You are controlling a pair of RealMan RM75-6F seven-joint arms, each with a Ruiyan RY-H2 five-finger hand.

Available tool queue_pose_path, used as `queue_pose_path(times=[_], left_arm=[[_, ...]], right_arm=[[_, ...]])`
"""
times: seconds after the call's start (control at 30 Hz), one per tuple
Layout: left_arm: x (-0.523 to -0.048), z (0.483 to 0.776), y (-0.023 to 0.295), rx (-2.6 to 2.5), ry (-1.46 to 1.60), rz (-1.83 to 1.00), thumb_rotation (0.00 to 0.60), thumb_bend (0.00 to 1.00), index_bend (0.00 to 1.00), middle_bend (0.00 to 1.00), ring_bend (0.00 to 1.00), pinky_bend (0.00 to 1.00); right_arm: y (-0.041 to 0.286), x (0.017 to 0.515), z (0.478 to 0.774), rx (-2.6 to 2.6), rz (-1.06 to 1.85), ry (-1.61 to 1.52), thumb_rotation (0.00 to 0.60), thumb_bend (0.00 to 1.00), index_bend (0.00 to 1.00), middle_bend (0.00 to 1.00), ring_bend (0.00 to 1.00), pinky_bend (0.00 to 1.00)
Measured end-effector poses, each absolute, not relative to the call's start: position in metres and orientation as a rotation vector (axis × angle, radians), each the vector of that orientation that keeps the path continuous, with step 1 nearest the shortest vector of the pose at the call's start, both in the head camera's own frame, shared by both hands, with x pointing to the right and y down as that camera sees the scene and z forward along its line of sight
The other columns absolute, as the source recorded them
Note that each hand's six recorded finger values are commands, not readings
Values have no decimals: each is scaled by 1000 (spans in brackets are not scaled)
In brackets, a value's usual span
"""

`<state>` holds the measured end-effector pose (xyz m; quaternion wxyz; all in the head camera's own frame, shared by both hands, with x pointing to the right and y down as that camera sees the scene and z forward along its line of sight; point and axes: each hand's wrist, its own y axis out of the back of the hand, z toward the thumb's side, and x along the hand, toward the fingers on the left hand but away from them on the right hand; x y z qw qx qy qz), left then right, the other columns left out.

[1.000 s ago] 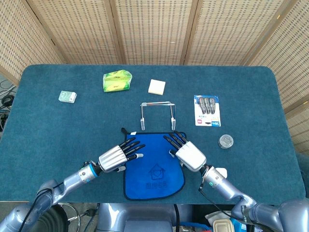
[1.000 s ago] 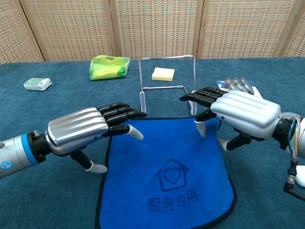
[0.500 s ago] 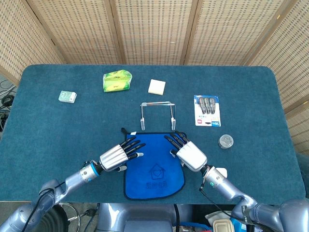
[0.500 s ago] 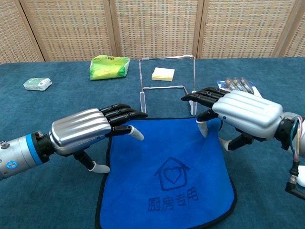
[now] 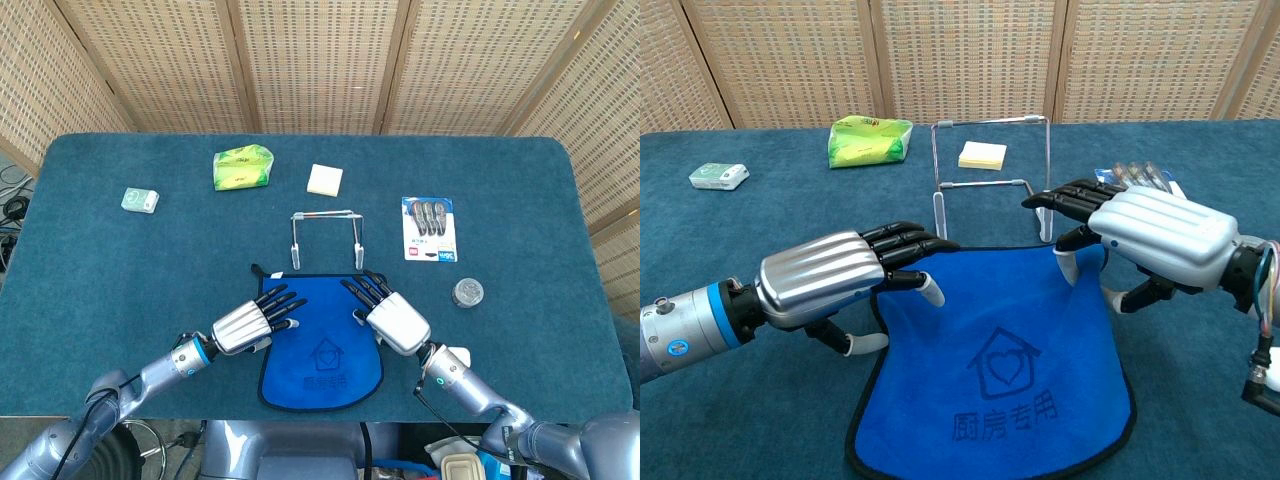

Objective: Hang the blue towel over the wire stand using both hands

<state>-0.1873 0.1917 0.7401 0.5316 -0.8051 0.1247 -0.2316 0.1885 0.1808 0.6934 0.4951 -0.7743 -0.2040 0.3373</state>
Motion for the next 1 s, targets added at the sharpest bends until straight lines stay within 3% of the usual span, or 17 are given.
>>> queue_pose_path(times=[0.17,0.7,1.0], left_arm=[[-186,740,191,-1924,304,-551,600,399,337,0,0,0],[-183,741,194,-1919,322,-563,600,436,657,0,0,0],[-187,731,186,-1901,394,-545,600,432,666,0,0,0]], right_arm=[[180,189,692,-1876,817,-498,600,672,682,58,0,0],[178,194,690,-1872,827,-510,600,672,682,58,0,0],[174,192,682,-1874,807,-552,600,672,682,50,0,0]])
